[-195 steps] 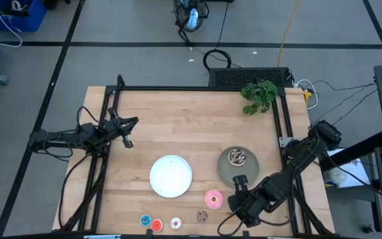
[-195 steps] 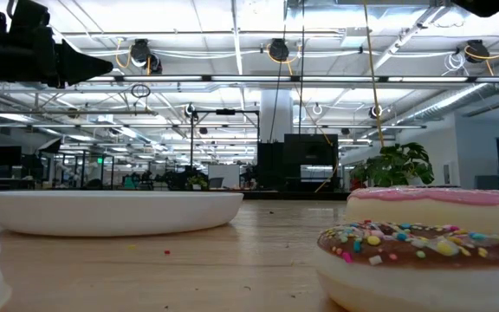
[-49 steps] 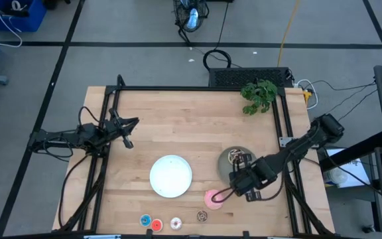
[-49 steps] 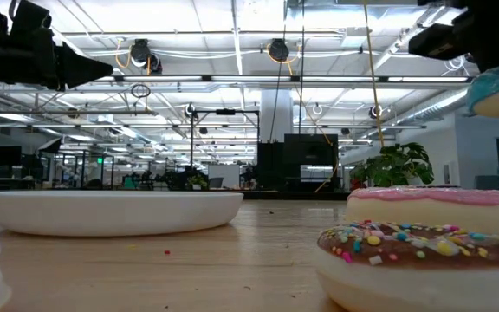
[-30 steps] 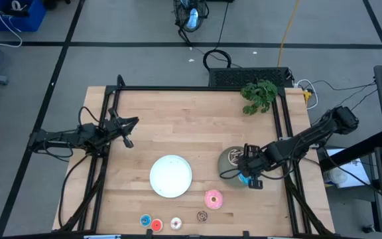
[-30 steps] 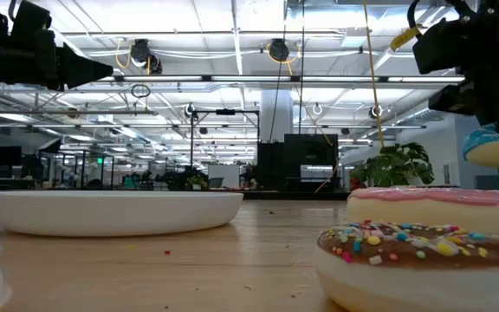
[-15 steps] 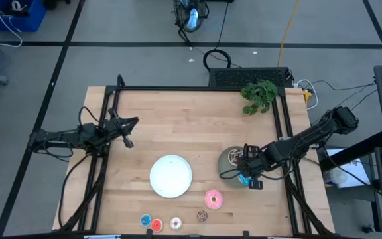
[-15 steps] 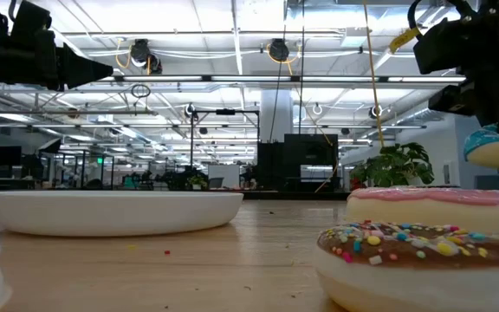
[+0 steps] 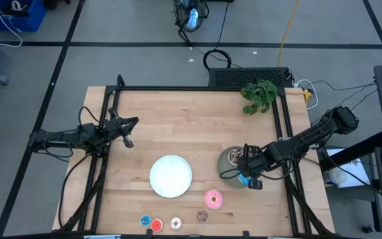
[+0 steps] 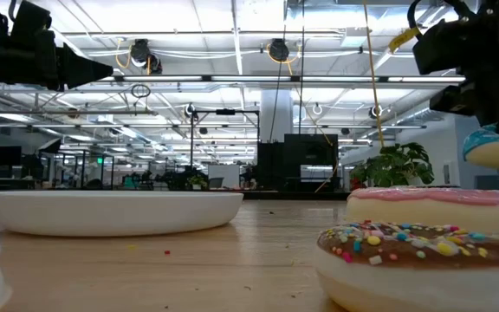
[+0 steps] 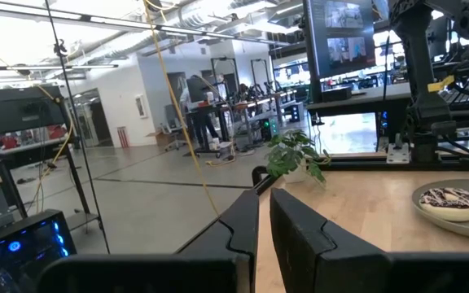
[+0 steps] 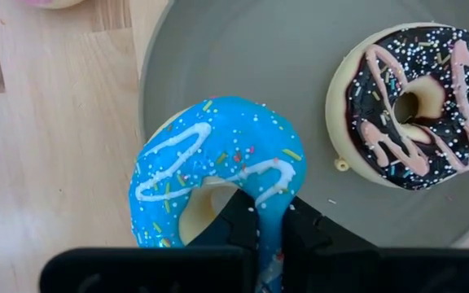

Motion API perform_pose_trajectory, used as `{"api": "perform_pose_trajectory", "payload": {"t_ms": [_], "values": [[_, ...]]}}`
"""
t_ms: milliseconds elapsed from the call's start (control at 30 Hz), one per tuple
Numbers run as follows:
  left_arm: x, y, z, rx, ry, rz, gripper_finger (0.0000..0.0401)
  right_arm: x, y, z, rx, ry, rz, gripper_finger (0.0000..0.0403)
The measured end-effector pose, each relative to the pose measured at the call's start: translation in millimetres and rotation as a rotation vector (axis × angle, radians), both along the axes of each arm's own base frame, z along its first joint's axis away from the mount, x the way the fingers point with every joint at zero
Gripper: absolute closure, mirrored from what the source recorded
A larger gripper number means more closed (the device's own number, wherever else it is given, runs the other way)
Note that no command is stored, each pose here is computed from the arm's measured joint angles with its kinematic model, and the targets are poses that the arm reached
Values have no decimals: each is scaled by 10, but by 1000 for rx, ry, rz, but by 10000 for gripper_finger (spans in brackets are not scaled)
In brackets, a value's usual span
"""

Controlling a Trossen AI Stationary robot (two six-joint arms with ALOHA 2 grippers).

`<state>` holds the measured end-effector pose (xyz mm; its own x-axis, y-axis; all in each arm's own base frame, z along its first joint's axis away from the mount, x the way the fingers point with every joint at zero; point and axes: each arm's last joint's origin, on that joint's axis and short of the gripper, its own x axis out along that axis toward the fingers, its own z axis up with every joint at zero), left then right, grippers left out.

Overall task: Pick & Place donuts
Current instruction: Put the large blue donut on the gray plate

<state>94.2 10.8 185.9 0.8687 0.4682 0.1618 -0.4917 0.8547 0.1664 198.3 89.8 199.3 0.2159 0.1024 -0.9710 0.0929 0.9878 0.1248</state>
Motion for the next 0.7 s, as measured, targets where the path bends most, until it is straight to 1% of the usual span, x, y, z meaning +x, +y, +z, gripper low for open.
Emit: {"api": "perform_pose_trajectory", "payload": {"t_ms": [167, 400, 700], "values": [[0, 0, 0, 0, 0, 0, 359, 3, 1, -34, 15, -10, -42, 390], [0, 0, 0, 2, 1, 0, 359, -105, -49, -339, 11, 9, -64, 390], [0, 0, 1, 1, 0, 0, 359, -115, -88, -380, 2, 12, -92, 390]]}}
